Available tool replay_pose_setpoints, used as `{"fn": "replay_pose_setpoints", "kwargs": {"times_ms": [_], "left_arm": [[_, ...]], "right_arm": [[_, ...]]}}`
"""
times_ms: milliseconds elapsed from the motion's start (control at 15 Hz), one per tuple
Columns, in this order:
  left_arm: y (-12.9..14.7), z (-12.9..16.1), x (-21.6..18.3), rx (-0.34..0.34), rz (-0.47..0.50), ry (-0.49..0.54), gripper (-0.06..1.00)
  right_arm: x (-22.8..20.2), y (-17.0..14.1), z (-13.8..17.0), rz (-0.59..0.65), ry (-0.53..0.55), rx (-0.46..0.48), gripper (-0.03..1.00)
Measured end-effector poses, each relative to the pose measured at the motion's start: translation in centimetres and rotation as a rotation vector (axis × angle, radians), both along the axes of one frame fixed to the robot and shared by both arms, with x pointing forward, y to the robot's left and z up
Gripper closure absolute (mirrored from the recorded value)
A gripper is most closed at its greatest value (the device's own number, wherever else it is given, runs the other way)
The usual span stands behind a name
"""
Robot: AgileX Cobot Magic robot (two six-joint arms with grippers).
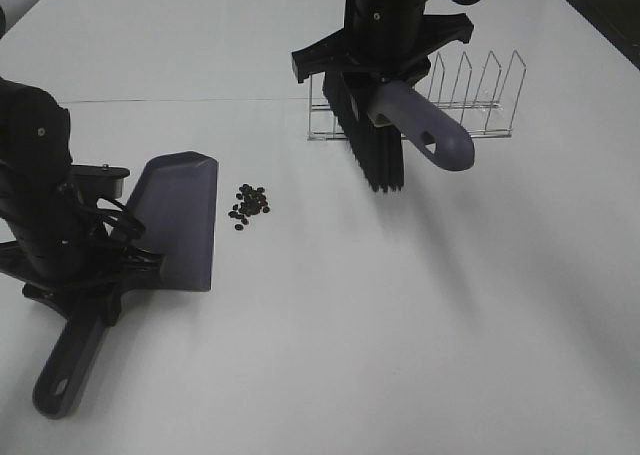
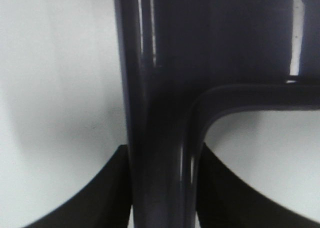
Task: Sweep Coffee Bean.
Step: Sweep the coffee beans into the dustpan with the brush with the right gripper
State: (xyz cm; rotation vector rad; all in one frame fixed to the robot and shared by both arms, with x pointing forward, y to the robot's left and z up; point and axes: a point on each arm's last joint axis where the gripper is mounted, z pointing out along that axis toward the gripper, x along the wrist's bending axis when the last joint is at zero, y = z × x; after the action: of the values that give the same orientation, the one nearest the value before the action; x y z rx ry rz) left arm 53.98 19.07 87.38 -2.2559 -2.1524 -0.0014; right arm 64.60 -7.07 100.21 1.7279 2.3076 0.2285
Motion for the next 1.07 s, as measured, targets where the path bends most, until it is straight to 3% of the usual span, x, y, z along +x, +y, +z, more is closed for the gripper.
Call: {"fn": "replay_pose_setpoints", "kwargs": {"times_ms": [400, 533, 1067], "left_arm": [[-1.0, 0.0, -0.3, -0.005, -0.030, -0.013, 0.60], [-1.1, -0.4, -0.2, -0.001, -0.029, -0.002, 0.60], [-1.0, -0.8, -0.3, 0.006, -0.030, 0.016, 0.59]], "right_arm": [[-0.7, 2.7, -4.6, 0.032, 0.060, -0.077, 0.66], [-1.9, 5.3, -7.7, 0.098, 0.092, -0.116, 0.66], [-3.7, 11.0, -10.1, 0.188, 0.167, 0.043, 0.66]]}}
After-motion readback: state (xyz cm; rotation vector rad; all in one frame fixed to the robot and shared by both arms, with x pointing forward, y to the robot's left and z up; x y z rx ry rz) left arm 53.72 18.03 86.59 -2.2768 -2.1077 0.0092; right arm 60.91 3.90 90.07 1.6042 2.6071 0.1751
